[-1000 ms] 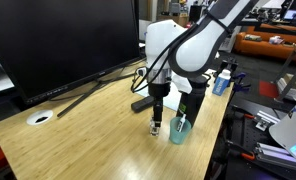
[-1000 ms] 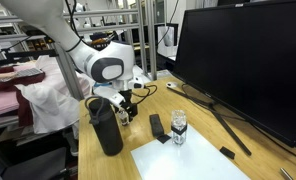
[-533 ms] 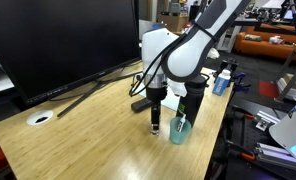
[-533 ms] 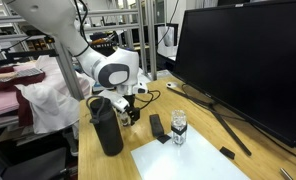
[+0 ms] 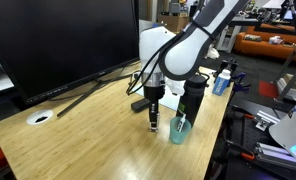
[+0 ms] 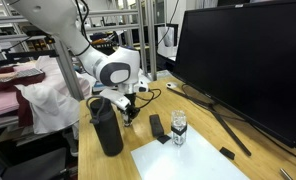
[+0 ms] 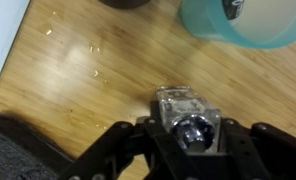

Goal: Move the glass bottle near the blue cup to the right

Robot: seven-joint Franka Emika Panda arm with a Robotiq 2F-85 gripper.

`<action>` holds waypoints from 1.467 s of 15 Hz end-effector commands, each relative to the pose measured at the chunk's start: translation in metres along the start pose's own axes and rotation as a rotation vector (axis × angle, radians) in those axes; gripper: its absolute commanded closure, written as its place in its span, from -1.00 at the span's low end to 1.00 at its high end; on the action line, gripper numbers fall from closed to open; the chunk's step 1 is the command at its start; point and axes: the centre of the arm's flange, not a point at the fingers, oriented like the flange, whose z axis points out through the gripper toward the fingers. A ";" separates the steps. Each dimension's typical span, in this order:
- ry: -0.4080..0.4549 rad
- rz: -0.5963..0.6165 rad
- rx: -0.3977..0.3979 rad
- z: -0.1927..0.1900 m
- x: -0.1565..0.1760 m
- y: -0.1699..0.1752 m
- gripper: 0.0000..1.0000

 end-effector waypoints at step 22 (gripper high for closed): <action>0.536 0.017 0.041 -0.235 -0.065 -0.099 0.65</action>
